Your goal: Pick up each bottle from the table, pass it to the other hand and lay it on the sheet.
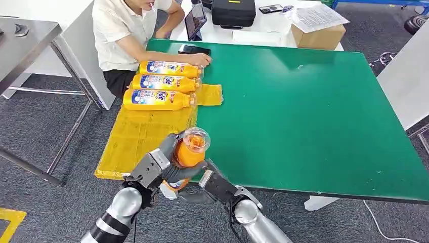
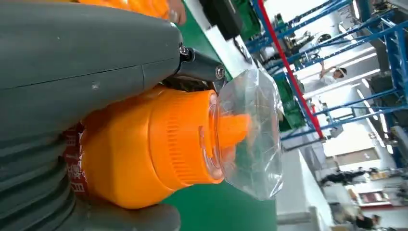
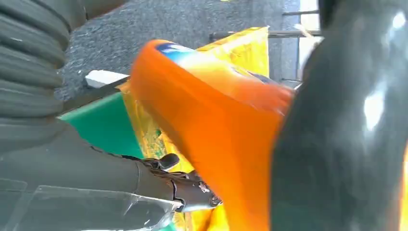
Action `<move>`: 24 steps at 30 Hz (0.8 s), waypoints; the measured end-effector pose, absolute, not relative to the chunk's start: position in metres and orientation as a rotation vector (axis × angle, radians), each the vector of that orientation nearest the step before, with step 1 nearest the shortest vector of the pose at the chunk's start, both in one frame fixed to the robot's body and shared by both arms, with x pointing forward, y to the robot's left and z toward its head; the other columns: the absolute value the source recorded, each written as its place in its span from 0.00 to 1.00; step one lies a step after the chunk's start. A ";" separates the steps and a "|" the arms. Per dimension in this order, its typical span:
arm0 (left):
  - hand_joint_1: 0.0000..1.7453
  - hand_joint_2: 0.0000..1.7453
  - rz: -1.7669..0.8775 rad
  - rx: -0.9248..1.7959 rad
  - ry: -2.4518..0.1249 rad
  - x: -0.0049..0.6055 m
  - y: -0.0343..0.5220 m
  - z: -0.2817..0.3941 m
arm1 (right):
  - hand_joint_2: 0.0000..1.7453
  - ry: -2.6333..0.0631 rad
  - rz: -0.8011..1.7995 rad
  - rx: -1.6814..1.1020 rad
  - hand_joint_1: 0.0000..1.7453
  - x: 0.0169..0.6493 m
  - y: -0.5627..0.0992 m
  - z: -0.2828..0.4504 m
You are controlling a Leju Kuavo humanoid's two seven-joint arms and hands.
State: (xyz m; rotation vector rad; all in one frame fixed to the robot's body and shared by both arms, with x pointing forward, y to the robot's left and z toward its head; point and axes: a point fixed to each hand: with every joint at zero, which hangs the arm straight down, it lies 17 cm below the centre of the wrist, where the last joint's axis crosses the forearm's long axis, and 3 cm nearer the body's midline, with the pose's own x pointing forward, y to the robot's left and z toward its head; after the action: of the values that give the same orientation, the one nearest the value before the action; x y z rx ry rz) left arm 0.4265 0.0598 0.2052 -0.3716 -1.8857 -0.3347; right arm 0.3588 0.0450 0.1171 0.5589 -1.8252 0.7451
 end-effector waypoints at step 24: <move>1.00 1.00 -0.371 -0.192 -1.881 0.463 0.108 0.201 | 0.00 -1.822 0.659 0.556 0.00 0.363 0.028 0.112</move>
State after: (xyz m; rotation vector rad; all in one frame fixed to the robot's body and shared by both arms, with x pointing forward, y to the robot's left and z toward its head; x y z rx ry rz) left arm 0.4633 0.1076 0.2007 -0.1916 -1.8807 -0.3713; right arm 0.3626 0.0280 0.1116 0.5557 -1.8222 0.6588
